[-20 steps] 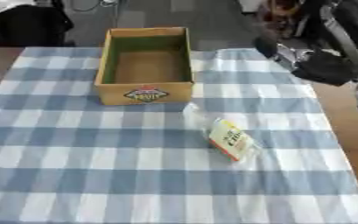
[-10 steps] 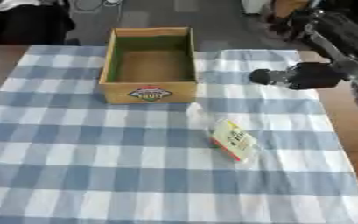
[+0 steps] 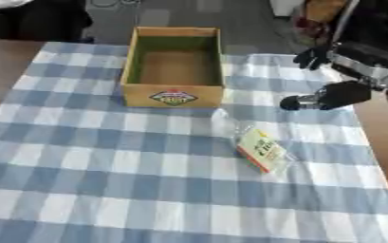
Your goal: Pick up objects on the table and place them in the box.
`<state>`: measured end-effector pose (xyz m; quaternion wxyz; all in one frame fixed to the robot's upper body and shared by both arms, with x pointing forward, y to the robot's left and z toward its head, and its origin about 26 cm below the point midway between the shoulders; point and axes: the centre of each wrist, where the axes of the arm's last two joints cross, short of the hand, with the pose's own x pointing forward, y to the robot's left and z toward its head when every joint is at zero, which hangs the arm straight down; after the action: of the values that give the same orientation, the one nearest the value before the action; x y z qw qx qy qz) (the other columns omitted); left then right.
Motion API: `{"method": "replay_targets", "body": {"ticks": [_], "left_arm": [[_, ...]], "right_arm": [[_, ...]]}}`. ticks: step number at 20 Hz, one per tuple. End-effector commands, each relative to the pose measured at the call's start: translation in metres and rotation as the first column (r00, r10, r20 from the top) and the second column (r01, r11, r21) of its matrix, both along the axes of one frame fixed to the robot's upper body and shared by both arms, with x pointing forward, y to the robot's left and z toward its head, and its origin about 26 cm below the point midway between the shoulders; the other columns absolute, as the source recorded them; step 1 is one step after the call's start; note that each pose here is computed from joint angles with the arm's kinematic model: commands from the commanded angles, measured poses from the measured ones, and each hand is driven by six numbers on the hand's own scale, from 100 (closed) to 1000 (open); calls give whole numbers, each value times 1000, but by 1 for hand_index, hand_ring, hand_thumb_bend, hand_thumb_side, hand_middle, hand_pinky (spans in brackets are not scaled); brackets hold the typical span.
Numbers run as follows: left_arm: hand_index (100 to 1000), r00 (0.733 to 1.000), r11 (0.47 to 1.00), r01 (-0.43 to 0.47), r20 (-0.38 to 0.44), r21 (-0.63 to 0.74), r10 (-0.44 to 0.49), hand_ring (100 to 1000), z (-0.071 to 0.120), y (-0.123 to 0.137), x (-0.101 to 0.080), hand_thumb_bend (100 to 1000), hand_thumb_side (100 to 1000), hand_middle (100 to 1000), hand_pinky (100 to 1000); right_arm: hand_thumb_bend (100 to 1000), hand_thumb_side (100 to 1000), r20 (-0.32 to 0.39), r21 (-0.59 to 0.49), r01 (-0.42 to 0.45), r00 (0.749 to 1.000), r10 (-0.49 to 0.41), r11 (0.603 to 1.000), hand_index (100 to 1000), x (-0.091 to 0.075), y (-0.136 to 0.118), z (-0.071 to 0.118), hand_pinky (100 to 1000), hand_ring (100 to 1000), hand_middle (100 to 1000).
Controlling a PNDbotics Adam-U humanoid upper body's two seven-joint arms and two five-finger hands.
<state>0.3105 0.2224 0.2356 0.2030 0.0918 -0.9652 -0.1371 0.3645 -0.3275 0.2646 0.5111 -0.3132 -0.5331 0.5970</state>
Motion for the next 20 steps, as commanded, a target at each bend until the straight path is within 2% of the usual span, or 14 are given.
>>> {"method": "replay_targets", "body": {"ticks": [1,2,3,5,8,10,14,20], "left_arm": [[918,1000,1000,11,22,16,-11,673,7,0,-3,321,876,798,734],[918,1000,1000,12,21,17,-12,673,6,0,-3,321,876,798,734],[918,1000,1000,13,19,17,-13,674,6,0,-3,322,876,798,734],[918,1000,1000,14,18,19,-15,674,6,0,-3,322,875,798,734],[918,1000,1000,14,14,22,-15,674,5,0,-3,322,876,798,734],[918,1000,1000,14,13,24,-15,674,5,0,-3,322,876,798,734],[918,1000,1000,16,14,24,-16,674,5,0,-3,321,875,798,734],[918,1000,1000,16,10,26,-17,674,4,0,-3,321,876,798,734]], "right_arm": [[799,717,-44,-62,65,997,-68,996,922,3,-11,16,918,862,840],[809,720,-61,-77,78,995,-83,994,922,5,-12,16,917,857,836],[807,712,-77,-90,88,993,-95,992,924,8,-12,16,928,896,889],[800,687,-112,-112,97,988,-110,989,938,13,-12,16,942,932,937],[802,648,-167,-120,95,979,-115,988,939,23,-10,15,947,947,945],[796,663,-199,-114,89,974,-110,990,941,29,-7,14,956,961,949],[771,649,-238,-116,87,965,-113,989,949,39,-2,14,996,992,952],[751,639,-278,-120,69,955,-101,990,949,47,5,11,1000,989,950]]}}
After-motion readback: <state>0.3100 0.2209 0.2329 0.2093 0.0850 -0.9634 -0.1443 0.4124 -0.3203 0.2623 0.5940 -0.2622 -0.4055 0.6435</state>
